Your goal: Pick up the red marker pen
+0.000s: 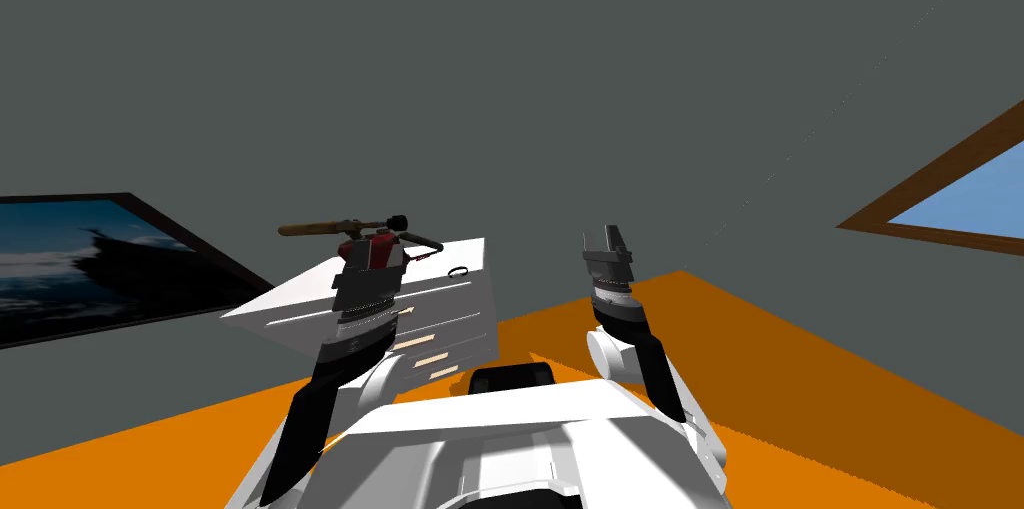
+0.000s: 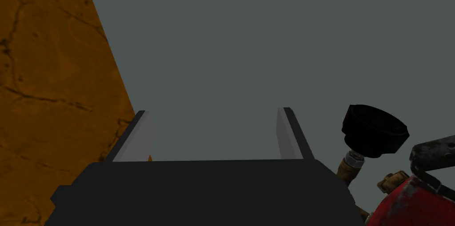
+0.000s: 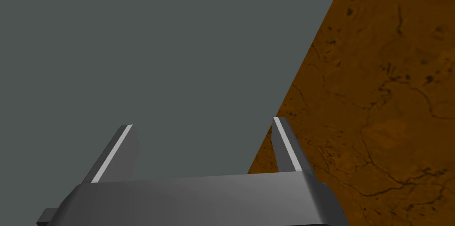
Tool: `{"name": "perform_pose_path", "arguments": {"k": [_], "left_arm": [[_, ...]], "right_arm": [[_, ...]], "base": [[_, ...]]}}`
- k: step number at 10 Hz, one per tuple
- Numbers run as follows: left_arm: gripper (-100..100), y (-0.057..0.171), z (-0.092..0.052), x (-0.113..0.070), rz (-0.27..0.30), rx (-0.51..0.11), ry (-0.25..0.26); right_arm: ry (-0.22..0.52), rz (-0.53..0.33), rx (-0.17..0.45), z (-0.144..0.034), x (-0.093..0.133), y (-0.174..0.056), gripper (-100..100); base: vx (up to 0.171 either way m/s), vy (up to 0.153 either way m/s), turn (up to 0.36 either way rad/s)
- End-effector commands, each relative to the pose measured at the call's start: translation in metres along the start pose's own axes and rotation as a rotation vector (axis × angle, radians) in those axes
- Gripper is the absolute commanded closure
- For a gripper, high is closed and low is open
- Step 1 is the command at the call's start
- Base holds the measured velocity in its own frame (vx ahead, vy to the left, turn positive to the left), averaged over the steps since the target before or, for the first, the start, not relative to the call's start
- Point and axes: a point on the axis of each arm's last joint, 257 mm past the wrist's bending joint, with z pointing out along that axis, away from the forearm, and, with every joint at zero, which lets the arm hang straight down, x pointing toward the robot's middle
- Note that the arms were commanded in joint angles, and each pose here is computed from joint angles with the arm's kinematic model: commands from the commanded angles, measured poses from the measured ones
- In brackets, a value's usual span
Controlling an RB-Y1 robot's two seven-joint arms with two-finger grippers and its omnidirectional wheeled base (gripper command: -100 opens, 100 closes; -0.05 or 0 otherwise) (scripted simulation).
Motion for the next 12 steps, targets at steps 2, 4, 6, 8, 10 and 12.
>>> {"name": "perform_pose_path", "arguments": {"k": [2,4,6,8,10,12], "left_arm": [[-100,0.000,0.000,0.005,0.029,0.006,0.061],[-100,0.000,-0.001,0.008,0.064,0.014,0.126],[-100,0.000,-0.002,0.012,0.089,0.020,0.179],[-100,0.001,-0.002,0.015,0.114,0.025,0.231],[-100,0.002,-0.003,0.017,0.141,0.032,0.285],[-100,0.002,-0.004,0.020,0.170,0.039,0.342]], "right_arm": [[0.000,0.000,0.000,0.000,0.000,0.000,0],[0.000,0.000,0.000,0.000,0.000,0.000,0],[0.000,0.000,0.000,0.000,0.000,0.000,0],[0.000,0.000,0.000,0.000,0.000,0.000,0],[0.000,0.000,0.000,0.000,0.000,0.000,0],[0.000,0.000,0.000,0.000,0.000,0.000,0]], "base": [[-0.021,0.023,-0.045],[-0.049,0.059,-0.079],[-0.041,0.042,-0.044],[-0.038,0.036,-0.057],[-0.039,0.046,-0.055],[-0.046,0.052,-0.069]]}}
